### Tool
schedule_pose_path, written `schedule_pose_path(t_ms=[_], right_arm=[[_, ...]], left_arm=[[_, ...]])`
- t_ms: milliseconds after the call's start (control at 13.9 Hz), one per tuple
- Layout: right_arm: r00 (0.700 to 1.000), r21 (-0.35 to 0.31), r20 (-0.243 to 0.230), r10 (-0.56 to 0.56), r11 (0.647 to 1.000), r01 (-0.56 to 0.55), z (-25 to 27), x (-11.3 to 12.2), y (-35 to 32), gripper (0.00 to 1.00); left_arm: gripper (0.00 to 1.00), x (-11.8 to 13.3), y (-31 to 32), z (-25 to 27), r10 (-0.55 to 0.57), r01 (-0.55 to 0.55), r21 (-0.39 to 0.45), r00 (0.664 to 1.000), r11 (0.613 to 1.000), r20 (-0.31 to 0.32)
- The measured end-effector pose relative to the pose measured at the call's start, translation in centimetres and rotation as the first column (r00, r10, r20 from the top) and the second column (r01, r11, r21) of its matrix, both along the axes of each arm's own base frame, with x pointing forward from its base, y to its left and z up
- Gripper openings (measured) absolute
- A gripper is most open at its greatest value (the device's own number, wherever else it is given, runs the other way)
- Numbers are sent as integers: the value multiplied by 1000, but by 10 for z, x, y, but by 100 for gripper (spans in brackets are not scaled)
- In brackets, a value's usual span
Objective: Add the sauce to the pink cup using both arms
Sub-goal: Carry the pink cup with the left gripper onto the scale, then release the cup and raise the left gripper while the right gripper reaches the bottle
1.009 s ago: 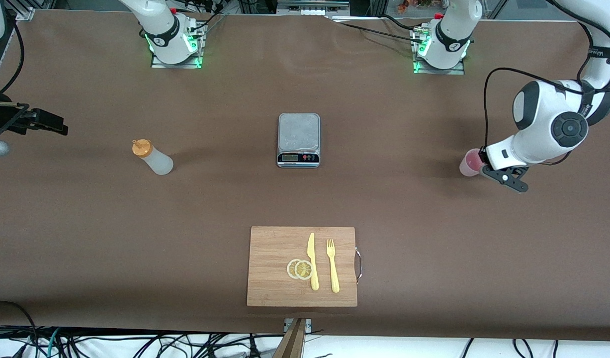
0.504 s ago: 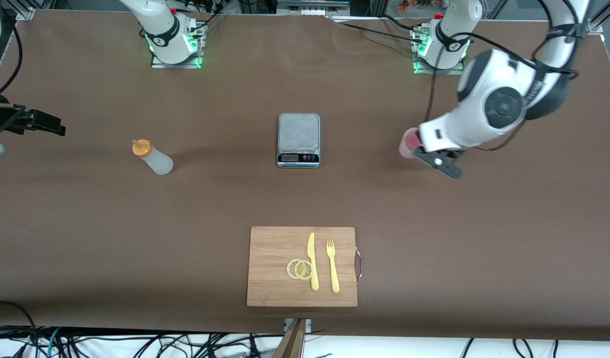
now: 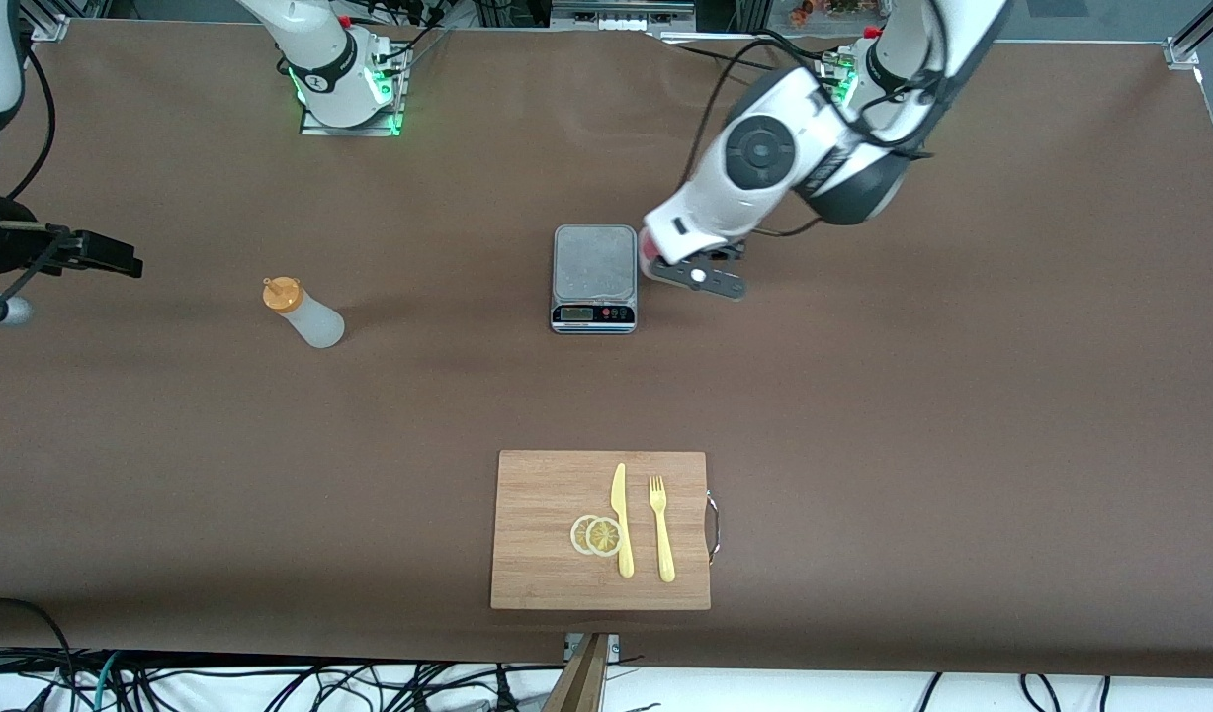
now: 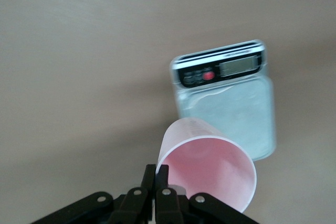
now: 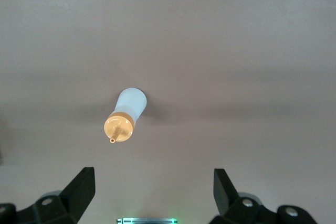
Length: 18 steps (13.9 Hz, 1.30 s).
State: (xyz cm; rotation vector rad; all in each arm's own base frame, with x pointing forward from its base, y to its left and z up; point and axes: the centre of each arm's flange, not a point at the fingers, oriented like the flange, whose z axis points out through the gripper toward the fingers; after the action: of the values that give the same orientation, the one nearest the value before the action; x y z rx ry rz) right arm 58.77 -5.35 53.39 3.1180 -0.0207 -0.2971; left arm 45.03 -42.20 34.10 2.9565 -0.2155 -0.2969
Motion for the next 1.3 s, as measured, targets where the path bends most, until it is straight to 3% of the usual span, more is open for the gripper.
schedule_pose_path(t_ms=[144, 504, 648, 1009, 1225, 1297], right_arm=[[1000, 0, -5, -3, 1000, 3, -3, 1, -2, 100], [1000, -1, -4, -6, 1000, 6, -2, 1, -4, 100], [1000, 1, -5, 3, 1000, -3, -3, 1, -4, 100], [989, 37, -14, 150, 988, -149, -9, 1, -22, 100], [938, 121, 0, 346, 932, -343, -24, 3, -48, 100], [913, 171, 18, 408, 898, -405, -33, 3, -60, 100]], left_arm=[[3, -18, -30, -23, 53, -54, -14, 998, 998, -13], [3, -30, -48, -55, 68, -68, 19, 998, 998, -6], [17, -32, -51, -61, 76, -76, 16, 997, 997, -10], [67, -24, -53, -55, 78, -79, 9, 997, 997, 9], [96, -10, -41, -25, 80, -80, 62, 997, 995, 7], [100, -1, -32, -6, 77, -77, 91, 997, 993, 6]])
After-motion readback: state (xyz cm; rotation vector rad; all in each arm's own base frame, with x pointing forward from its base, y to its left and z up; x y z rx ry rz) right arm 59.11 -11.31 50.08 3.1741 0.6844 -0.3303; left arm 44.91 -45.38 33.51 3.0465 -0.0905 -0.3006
